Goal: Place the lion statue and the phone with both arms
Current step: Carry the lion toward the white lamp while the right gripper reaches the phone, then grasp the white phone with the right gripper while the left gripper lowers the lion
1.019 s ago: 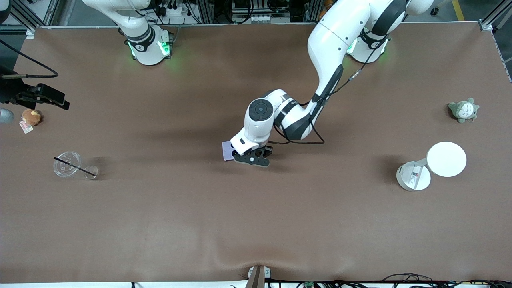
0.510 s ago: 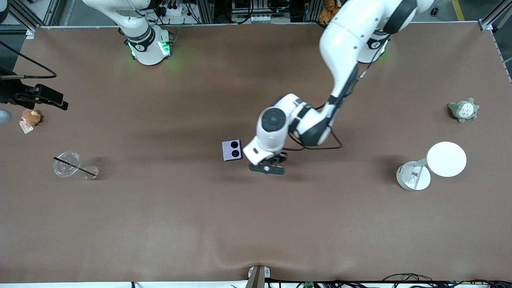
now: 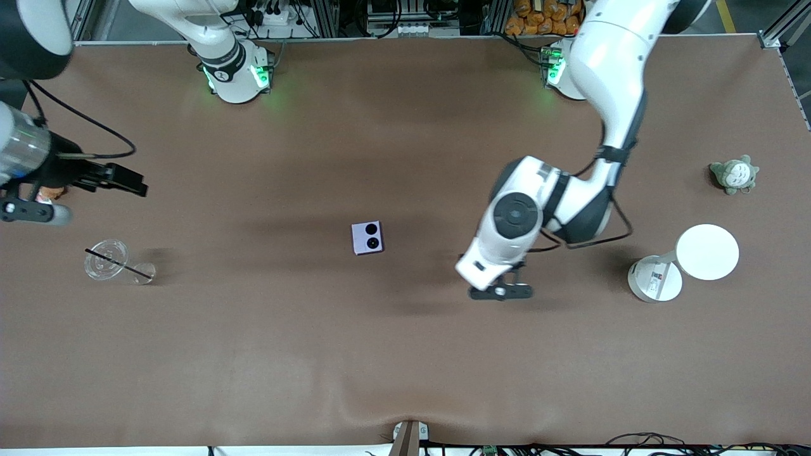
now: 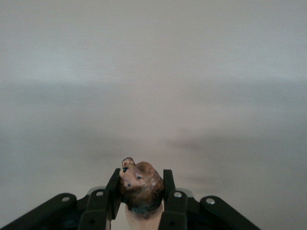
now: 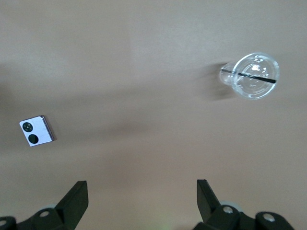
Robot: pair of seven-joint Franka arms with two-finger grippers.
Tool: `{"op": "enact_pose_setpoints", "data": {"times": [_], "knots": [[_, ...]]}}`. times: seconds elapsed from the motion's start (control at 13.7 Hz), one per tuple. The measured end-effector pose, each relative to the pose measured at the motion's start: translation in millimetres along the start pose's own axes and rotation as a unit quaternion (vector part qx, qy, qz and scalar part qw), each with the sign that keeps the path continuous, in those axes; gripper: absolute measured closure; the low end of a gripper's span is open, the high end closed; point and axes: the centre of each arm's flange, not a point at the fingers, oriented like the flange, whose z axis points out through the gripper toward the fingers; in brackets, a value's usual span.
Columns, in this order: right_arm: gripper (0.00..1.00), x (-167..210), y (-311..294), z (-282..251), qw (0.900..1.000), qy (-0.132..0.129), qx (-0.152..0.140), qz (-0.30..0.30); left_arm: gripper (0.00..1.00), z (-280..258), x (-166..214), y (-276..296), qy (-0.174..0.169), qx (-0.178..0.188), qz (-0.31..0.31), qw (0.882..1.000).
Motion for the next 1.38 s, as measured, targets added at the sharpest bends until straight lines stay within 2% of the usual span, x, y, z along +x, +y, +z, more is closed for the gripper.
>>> {"op": "enact_pose_setpoints", "data": {"times": [0.29, 0.36, 0.51, 0.66, 1.02, 1.38], "knots": [[0.00, -6.0, -48.2, 11.3, 1.000, -0.007, -0.007, -0.013, 0.63, 26.7, 1.9, -84.0, 0.033, 0.009, -0.004, 0.999], [0.00, -5.6, -66.6, 19.2, 1.000, -0.008, -0.009, -0.018, 0.63, 37.7, 0.9, -103.9, 0.041, 0.008, 0.009, 0.999], [0.00, 0.1, -107.8, 38.1, 1.000, 0.007, -0.007, -0.024, 0.63, 60.0, 5.1, -153.5, 0.057, 0.004, 0.052, 0.997], [0.00, 7.2, -148.0, 66.4, 0.999, 0.016, -0.006, -0.030, 0.63, 71.4, 10.1, -196.6, 0.057, 0.005, 0.093, 0.994], [0.00, 14.8, -272.4, 178.5, 0.996, 0.036, -0.002, -0.078, 0.63, 80.3, 8.1, -244.0, 0.044, -0.013, 0.106, 0.993], [0.00, 11.4, -339.7, 268.7, 0.991, 0.043, -0.001, -0.129, 0.63, 83.8, 10.9, -272.1, 0.055, -0.015, 0.126, 0.990]]}}
